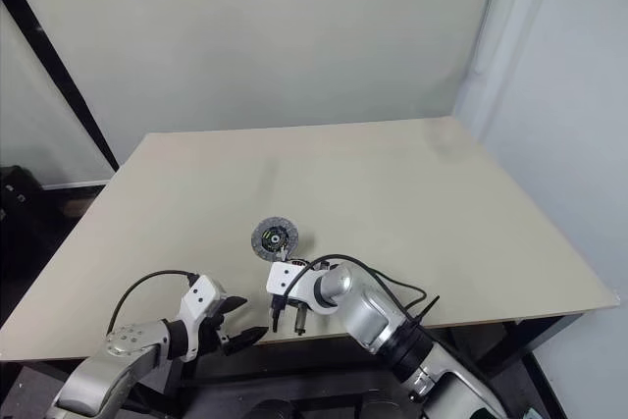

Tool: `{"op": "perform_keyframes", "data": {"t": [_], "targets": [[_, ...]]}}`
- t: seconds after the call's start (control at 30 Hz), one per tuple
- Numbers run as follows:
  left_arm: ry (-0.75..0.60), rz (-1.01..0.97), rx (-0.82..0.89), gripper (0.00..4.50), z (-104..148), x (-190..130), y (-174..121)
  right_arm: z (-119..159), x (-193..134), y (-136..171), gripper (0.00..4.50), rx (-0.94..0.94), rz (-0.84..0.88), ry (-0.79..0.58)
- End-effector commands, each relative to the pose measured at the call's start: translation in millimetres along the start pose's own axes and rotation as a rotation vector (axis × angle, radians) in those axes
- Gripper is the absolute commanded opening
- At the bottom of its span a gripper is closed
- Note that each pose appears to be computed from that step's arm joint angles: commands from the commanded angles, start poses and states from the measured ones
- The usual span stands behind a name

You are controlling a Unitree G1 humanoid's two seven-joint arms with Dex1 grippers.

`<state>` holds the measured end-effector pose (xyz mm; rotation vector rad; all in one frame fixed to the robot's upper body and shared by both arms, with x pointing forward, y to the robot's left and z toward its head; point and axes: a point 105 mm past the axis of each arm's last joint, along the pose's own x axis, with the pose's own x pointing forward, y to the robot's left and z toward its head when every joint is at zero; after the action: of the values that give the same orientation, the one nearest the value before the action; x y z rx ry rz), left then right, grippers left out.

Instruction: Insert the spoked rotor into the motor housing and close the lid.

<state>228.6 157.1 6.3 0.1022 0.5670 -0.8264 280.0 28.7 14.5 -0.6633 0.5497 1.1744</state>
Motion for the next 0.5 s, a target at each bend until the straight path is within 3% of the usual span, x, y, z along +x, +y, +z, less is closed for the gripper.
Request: {"op": "perform_keyframes", "data": {"t": [0.03, 0.2, 0.5], "targets": [[-0.058, 0.021, 0.05, 4.5, 16.5, -1.1, 1.8, 26.5, -10.7, -15.9, 0.02, 0.146, -0.093, -0.109], [-0.127, 0.11, 0.05, 4.5, 24.2, -5.2, 17.5, 30.8, -6.2, -21.5, 0.02, 0.407, -0.129, -0.146], [-0.164, 0.215, 0.053, 4.5, 25.5, -16.0, 39.6, 40.7, 0.9, -17.6, 0.02, 0.577, -0.16, -0.188]]}}
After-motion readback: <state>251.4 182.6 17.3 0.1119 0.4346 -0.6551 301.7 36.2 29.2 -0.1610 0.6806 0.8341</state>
